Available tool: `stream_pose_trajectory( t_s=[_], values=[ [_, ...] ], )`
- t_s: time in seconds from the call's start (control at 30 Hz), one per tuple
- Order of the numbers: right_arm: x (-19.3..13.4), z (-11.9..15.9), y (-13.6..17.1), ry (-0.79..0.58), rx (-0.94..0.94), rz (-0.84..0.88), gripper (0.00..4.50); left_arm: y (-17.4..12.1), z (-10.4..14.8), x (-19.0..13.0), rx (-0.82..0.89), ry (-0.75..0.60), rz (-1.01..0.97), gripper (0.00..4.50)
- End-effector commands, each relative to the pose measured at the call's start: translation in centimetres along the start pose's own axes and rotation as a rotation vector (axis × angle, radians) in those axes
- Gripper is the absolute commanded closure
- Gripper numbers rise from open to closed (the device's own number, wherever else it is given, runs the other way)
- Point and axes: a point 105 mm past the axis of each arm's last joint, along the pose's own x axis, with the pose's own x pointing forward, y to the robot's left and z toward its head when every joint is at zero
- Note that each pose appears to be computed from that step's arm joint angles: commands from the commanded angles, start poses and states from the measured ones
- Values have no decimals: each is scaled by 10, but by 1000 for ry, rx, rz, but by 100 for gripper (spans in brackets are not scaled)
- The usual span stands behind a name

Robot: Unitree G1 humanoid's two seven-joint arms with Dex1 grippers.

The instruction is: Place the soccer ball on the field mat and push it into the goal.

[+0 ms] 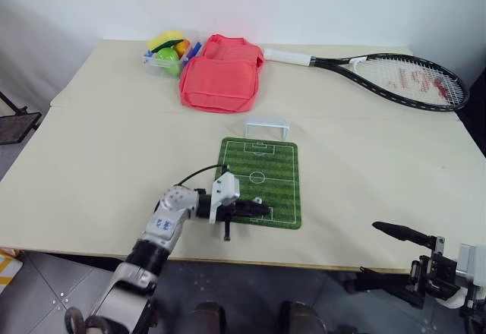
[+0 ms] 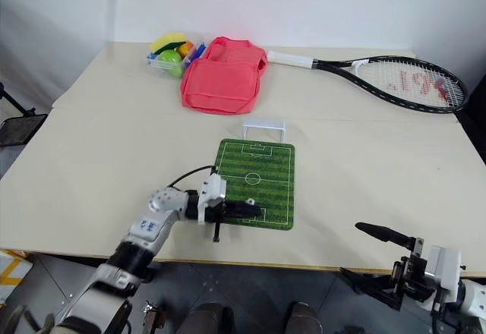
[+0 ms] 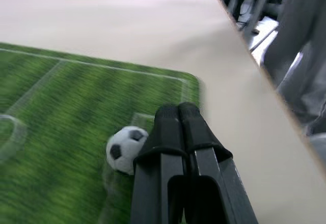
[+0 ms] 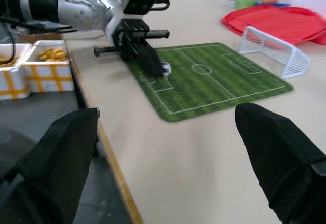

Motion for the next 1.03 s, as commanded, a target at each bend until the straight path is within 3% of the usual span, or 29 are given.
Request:
stream_pose_trajectory(
  t_s=[0.03,0.1,0.17,0.27,0.47,0.57,0.7,0.9,1.03],
  values=[
    [2,8,-7,-14,-57,-81,0,18,8,1,60,-14,67,448],
    [8,11,-30,-68,-92,-326,0,46,35,0,133,-88,189,448],
    [15,13,-38,-106,-105,-447,0,55,54,-5,171,-167,217,448],
    [26,12,-34,-108,-98,-429,0,49,61,-28,187,-218,195,448],
    [33,14,-41,-122,-106,-421,0,46,65,-104,222,-187,301,448],
    [34,15,-48,-130,-116,-415,0,41,61,-143,203,-132,404,448],
    [32,12,-60,-122,-125,-392,0,17,22,-212,89,60,652,448],
    [29,7,-76,-121,-131,-400,0,6,11,-252,63,66,924,448],
    [37,4,-78,-133,-120,-359,0,4,15,-256,66,34,988,448]
  ],
)
